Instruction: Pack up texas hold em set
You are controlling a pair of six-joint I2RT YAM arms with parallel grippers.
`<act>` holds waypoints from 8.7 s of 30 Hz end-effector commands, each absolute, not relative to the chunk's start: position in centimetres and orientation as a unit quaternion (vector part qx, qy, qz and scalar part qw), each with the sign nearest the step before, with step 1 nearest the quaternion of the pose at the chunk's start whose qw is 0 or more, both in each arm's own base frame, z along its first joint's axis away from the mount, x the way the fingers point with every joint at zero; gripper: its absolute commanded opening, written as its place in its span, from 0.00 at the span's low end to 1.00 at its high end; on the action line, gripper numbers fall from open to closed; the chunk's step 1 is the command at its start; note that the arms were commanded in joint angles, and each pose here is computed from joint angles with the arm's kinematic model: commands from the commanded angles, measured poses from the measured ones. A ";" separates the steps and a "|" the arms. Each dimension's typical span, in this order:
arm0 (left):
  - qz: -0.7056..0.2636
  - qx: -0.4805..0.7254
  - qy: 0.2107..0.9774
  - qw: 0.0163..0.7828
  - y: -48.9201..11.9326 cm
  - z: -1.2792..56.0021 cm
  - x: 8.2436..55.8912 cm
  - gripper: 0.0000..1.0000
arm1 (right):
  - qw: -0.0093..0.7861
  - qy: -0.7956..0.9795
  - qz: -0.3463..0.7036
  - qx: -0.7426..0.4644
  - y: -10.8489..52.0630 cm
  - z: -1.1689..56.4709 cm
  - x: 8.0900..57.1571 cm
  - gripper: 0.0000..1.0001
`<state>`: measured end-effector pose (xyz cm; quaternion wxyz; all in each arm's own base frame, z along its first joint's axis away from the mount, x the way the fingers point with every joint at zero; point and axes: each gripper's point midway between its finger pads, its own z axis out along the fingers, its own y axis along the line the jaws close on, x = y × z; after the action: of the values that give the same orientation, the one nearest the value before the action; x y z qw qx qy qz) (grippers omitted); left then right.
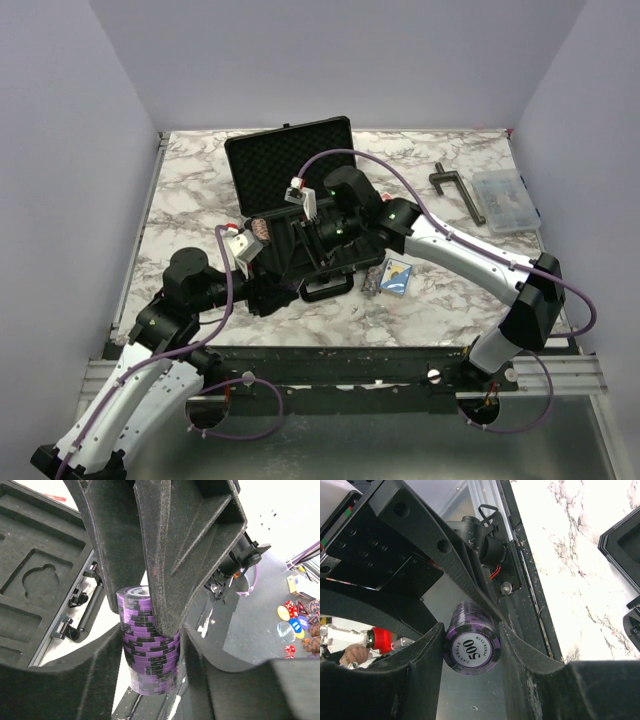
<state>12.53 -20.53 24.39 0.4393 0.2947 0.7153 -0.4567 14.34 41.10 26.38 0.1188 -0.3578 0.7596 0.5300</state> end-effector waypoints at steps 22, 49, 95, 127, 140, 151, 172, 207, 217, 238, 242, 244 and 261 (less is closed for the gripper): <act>-0.439 0.272 0.728 0.450 -19.9 24.5 12.8 0.00 | 0.206 0.786 0.484 -0.324 41.9 29.5 17.4 0.75; -0.179 -0.128 0.894 0.391 -13.3 16.6 24.8 0.00 | 0.405 0.873 0.239 -0.132 30.8 25.7 24.6 0.86; -0.043 -0.111 0.946 0.303 -12.5 10.1 29.9 0.62 | 0.391 0.876 0.240 -0.150 29.4 23.8 22.9 0.86; -0.142 -0.060 0.933 0.326 -14.5 9.6 23.0 0.17 | 0.369 0.881 0.251 -0.159 30.8 22.5 22.8 0.86; -0.108 -0.086 0.933 0.331 -14.1 8.2 24.6 0.16 | 0.371 0.883 0.242 -0.155 30.0 22.3 22.7 0.86; -0.057 -0.084 0.929 0.357 -12.9 8.5 26.9 0.16 | 0.367 0.886 0.236 -0.156 30.0 22.2 22.7 0.86; -0.082 -0.077 0.912 0.394 -13.1 11.5 29.1 0.22 | 0.361 0.902 0.207 -0.117 27.5 21.0 22.1 0.85; -0.139 0.056 0.870 0.470 -10.1 19.7 20.4 0.96 | 0.315 0.939 0.067 0.122 21.9 9.9 22.1 0.74; -0.138 0.059 0.871 0.468 -10.1 19.5 20.3 0.95 | 0.314 0.942 0.027 0.116 22.8 7.3 23.6 0.60; -0.143 0.064 0.872 0.463 -10.4 19.3 20.2 0.95 | 0.312 0.946 -0.006 0.089 22.6 4.6 24.7 0.49; -0.145 0.065 0.871 0.465 -10.4 19.4 20.1 0.95 | 0.300 0.950 -0.010 0.084 22.7 3.9 24.5 0.49; -0.146 0.065 0.870 0.467 -10.4 19.5 20.1 0.95 | 0.298 0.951 -0.011 0.084 22.7 3.8 24.5 0.49; -0.145 0.065 0.870 0.467 -10.3 19.4 20.1 0.95 | 0.292 0.954 -0.030 0.050 21.8 5.8 24.0 0.23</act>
<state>20.51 -10.21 19.79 0.4735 0.0543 0.8677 -0.1410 23.64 22.15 3.99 0.2864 0.0571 0.9562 -0.0215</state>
